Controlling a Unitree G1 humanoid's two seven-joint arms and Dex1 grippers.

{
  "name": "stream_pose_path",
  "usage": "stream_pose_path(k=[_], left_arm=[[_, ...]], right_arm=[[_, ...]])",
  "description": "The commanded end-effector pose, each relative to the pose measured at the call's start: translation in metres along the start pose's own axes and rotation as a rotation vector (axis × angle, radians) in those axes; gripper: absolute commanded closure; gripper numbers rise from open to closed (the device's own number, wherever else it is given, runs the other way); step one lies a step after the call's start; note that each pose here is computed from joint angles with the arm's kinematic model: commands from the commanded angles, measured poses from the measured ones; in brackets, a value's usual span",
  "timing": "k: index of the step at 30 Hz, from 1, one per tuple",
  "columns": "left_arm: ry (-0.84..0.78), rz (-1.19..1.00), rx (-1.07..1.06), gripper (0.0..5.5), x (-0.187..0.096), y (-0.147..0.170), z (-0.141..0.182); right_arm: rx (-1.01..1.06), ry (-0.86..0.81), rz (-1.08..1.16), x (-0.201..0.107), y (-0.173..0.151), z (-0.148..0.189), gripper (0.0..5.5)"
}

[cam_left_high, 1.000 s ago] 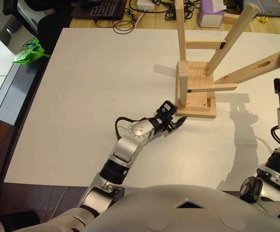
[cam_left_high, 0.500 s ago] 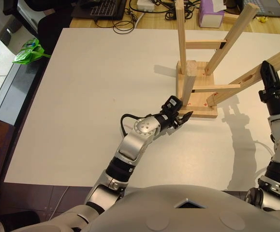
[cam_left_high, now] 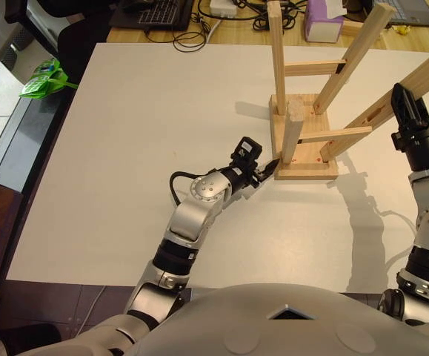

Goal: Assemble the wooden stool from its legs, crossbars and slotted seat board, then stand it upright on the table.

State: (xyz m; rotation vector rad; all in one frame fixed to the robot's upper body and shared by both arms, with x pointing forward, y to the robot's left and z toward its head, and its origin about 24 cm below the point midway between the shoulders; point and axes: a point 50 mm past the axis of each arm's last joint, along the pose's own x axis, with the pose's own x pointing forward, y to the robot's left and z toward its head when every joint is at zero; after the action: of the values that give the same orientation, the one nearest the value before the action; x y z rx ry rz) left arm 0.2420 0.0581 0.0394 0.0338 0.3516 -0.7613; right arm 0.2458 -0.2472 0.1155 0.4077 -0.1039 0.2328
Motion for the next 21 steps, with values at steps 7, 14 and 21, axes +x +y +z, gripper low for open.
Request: stream_pose_path(k=[7, 14, 21], left_arm=[[-0.022, 0.073, -0.031, 2.51, -0.004, 0.009, 0.004], [-0.043, 0.085, -0.036, 2.51, -0.003, 0.009, 0.008], [-0.053, 0.094, -0.032, 2.51, -0.003, 0.012, 0.009]], right_arm=[[-0.126, 0.068, 0.003, -0.022, 0.010, -0.015, 4.48], [-0.166, 0.040, -0.154, -0.027, -0.003, -0.037, 4.48], [-0.032, 0.003, -0.246, -0.028, -0.025, -0.035, 4.48]])
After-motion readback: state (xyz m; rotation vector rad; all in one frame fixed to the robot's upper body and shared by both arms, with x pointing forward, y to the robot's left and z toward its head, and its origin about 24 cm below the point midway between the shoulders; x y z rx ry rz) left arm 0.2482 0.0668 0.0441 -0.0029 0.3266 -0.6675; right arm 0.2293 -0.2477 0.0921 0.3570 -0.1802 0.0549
